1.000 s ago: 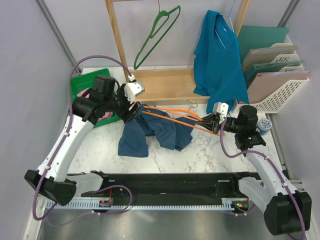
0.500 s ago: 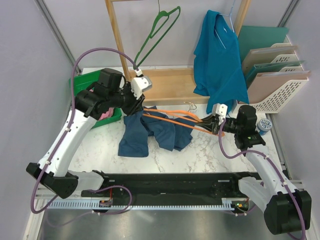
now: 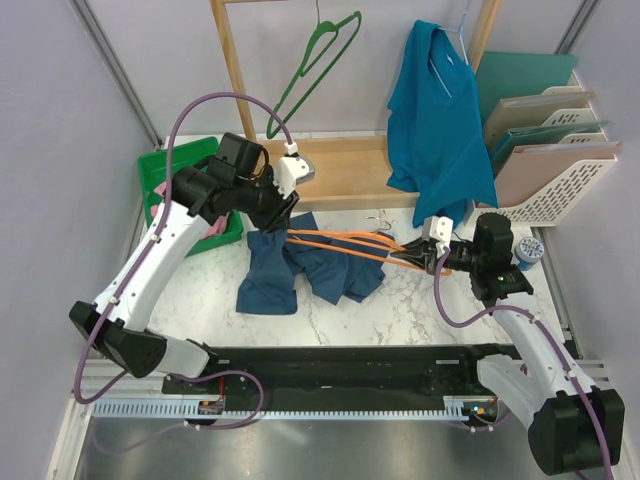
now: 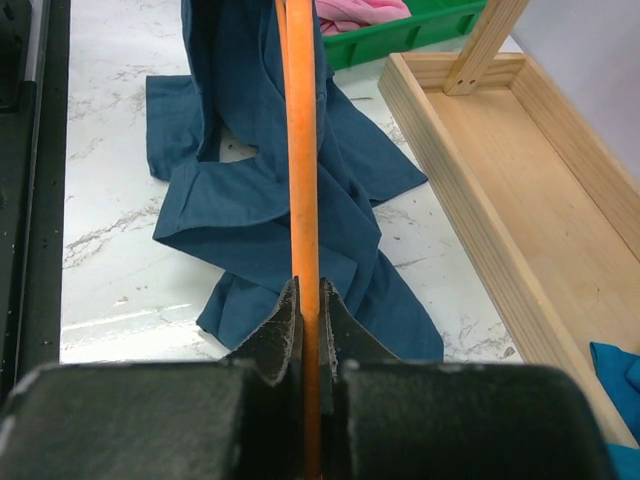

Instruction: Place the t-shirt on the hanger

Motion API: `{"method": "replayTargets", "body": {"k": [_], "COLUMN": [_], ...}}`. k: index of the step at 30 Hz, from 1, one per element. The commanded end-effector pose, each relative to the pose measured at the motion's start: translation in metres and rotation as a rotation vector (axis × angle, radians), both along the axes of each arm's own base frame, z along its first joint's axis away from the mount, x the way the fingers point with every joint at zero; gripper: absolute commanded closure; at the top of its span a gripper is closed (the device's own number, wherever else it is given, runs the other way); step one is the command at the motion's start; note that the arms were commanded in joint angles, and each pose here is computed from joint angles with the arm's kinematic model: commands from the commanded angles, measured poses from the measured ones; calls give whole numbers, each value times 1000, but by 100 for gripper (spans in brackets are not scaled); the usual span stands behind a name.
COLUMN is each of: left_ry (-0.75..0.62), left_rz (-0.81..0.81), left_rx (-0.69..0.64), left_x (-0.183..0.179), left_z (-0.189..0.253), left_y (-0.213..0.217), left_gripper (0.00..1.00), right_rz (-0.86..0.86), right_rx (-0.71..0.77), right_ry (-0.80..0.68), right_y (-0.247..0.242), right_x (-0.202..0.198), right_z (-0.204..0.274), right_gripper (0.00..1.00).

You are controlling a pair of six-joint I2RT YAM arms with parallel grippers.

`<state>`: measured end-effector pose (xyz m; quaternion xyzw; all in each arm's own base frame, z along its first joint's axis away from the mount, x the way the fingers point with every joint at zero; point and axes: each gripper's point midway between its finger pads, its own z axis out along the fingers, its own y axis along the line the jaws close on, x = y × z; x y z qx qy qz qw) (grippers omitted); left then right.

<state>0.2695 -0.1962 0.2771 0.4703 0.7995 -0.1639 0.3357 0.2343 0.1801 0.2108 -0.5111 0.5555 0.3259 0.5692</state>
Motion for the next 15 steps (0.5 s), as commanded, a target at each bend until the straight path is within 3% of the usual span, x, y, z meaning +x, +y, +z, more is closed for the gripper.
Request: {"method": "replayTargets", "body": {"k": [1, 4, 15], "left_ry": [54, 77, 166], "left_rz": [-14, -40, -81], "left_rx": [-35, -42, -42], "left_x": [-8, -13, -25], "left_z": [4, 1, -11], "left_y": [-7, -10, -11], "left_gripper": [60, 65, 66], "right_rz": [77, 72, 73], "right_rx": [2, 0, -1], "right_ry": [-99, -99, -99], "right_y": [5, 4, 5], "right_x": [-10, -9, -9], "right_z": [19, 20, 19], "right_gripper": [100, 100, 100]}}
